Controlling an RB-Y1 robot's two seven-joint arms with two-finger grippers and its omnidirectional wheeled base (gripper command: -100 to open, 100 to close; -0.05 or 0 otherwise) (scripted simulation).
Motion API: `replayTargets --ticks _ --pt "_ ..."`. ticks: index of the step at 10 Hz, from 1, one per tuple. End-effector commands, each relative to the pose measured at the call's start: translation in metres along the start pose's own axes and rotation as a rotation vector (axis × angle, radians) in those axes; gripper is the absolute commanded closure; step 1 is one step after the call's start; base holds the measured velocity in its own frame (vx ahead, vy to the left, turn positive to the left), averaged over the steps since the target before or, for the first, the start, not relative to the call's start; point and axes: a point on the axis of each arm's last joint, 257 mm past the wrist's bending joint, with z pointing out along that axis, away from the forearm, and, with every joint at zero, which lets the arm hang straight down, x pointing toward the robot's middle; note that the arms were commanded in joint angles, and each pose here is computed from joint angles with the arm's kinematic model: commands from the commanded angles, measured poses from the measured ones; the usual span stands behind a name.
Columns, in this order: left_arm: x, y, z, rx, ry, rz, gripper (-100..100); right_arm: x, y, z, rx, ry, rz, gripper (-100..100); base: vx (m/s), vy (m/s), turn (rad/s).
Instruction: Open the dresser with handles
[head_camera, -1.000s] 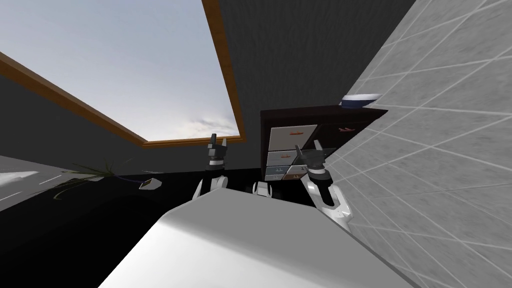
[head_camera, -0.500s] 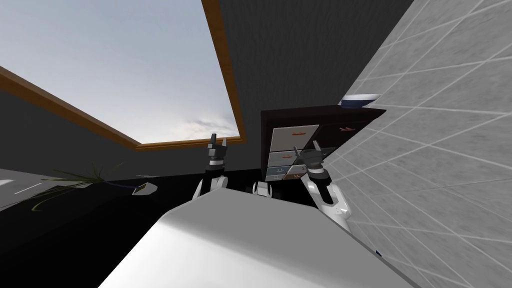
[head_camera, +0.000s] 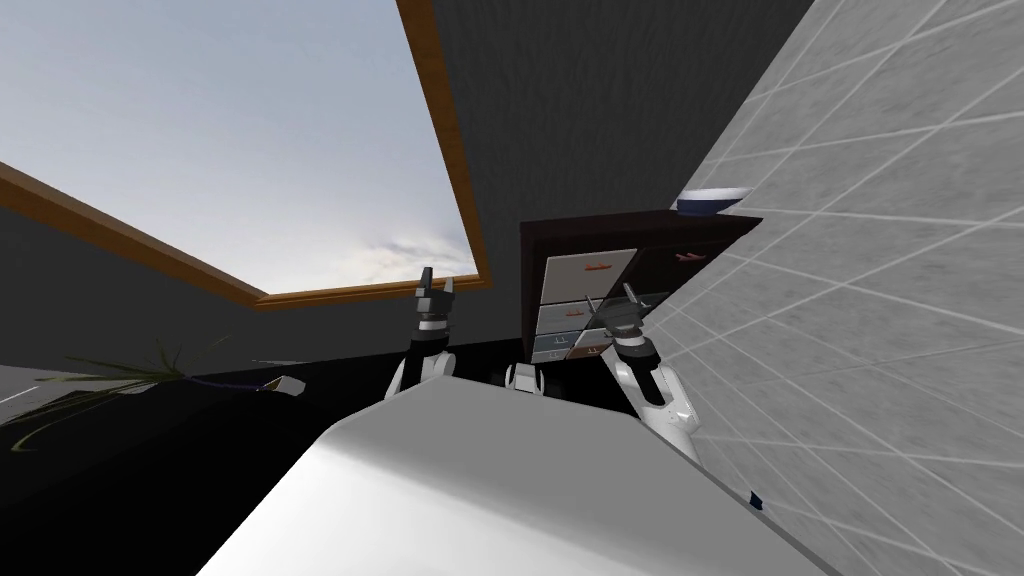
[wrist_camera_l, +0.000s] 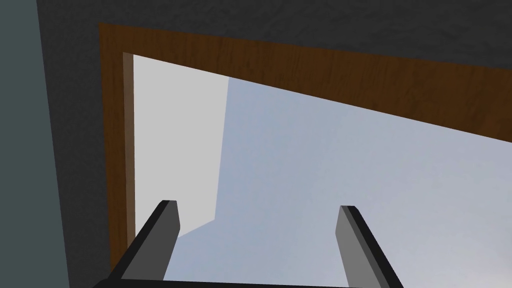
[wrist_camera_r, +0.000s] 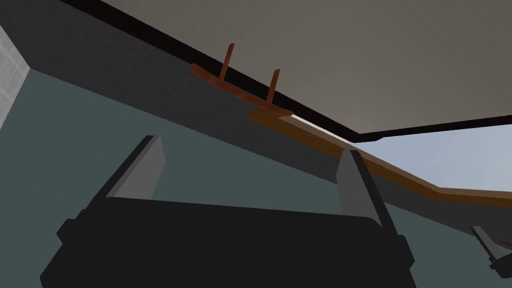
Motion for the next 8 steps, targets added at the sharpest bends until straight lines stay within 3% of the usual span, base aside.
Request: replayTargets --ticks 1,8 --pt "0.0 0.0 0.0 0.0 0.0 0.0 0 0.012 0.004 -0.005 -0.021 0.018 -0.093 -100 0.019 0.071 -0.06" --pt "0.0 0.0 0.0 0.0 0.0 0.0 0 0.048 0.017 -0.022 -0.081 0.076 -0.305 -100 0.019 0.06 -0.069"
